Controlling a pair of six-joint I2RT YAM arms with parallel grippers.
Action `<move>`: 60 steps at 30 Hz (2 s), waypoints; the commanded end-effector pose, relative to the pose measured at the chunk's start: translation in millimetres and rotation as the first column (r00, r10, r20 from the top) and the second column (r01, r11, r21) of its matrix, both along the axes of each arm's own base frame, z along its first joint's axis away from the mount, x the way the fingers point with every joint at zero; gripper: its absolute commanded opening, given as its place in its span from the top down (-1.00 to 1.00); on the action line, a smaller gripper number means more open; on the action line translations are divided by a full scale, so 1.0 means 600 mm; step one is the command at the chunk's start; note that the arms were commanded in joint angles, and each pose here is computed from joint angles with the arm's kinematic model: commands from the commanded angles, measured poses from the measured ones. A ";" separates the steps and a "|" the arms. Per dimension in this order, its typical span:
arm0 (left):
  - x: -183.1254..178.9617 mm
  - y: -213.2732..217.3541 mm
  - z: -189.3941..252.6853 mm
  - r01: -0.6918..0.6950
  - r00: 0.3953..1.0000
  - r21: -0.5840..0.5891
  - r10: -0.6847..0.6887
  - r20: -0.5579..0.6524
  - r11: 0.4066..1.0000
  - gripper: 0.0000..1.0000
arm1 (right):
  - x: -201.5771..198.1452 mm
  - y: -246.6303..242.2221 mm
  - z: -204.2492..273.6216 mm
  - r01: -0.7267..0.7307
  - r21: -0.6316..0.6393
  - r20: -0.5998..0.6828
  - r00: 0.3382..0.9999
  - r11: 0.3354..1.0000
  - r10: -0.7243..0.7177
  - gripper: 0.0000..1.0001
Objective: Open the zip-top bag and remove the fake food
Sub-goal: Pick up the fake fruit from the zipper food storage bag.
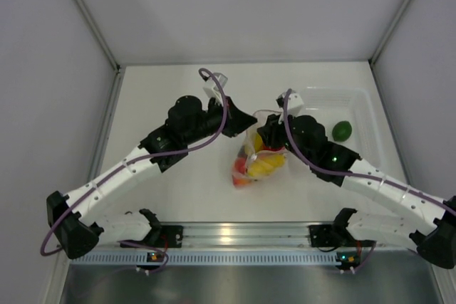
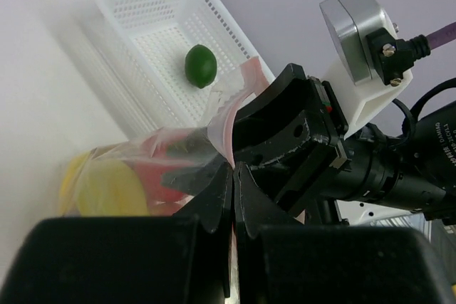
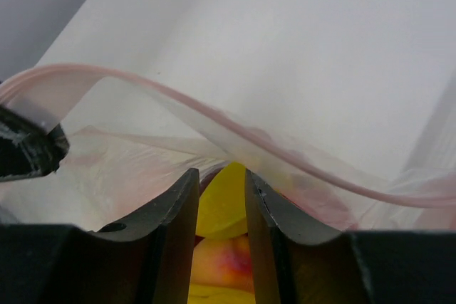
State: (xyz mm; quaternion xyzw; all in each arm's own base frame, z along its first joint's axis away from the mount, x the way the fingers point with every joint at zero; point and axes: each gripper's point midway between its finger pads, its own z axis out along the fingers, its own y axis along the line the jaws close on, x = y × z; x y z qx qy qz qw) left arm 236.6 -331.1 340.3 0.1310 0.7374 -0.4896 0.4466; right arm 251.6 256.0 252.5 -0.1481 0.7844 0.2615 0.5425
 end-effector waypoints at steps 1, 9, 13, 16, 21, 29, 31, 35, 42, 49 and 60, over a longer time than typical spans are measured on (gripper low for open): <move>0.006 0.012 0.034 -0.048 0.997 -0.070 0.051 0.049 0.996 1.00 | 0.015 -0.028 0.006 0.122 -0.097 0.019 0.993 0.988 -0.121 0.34; 0.004 -0.028 -0.029 0.025 0.999 -0.111 -0.030 -0.043 0.993 1.00 | -0.006 -0.083 -0.058 0.216 -0.263 -0.048 0.971 0.940 -0.236 0.29; 0.003 -0.039 -0.036 0.039 0.998 -0.112 -0.045 -0.051 0.993 1.00 | -0.023 -0.111 -0.074 0.240 -0.277 -0.068 0.961 0.931 -0.268 0.18; -0.004 -0.051 -0.036 0.061 0.997 -0.112 -0.066 -0.039 0.992 1.00 | -0.030 -0.133 -0.090 0.266 -0.298 -0.068 0.952 0.917 -0.298 0.14; -0.006 -0.055 -0.040 0.018 1.000 -0.091 -0.018 -0.001 0.996 1.00 | -0.035 -0.137 -0.130 0.264 -0.326 -0.103 0.945 0.908 -0.311 0.12; 0.002 -0.053 -0.074 -0.005 1.000 -0.030 0.005 0.018 1.000 1.00 | -0.034 -0.150 -0.162 0.294 -0.387 -0.130 0.921 0.874 -0.367 0.05; 0.004 -0.058 -0.088 -0.011 1.000 -0.016 0.011 0.007 1.000 1.00 | -0.038 -0.147 -0.176 0.275 -0.383 -0.143 0.926 0.882 -0.350 -0.04; 0.000 -0.063 -0.093 0.004 1.000 -0.018 -0.004 -0.005 1.000 1.00 | -0.033 -0.116 -0.196 0.236 -0.323 -0.159 0.941 0.917 -0.298 -0.08; -0.013 -0.057 -0.074 0.024 1.000 -0.043 -0.024 0.009 0.999 1.00 | -0.014 -0.103 -0.218 0.274 -0.300 -0.150 0.932 0.914 -0.329 -0.11; -0.025 -0.051 -0.060 0.039 0.999 -0.087 -0.037 0.017 0.995 1.00 | 0.009 -0.086 -0.222 0.316 -0.206 -0.152 0.925 0.926 -0.349 -0.21; -0.037 -0.072 -0.079 0.116 0.993 -0.094 -0.116 0.007 0.989 1.00 | 0.039 -0.054 -0.239 0.304 -0.108 -0.178 0.931 0.947 -0.319 -0.33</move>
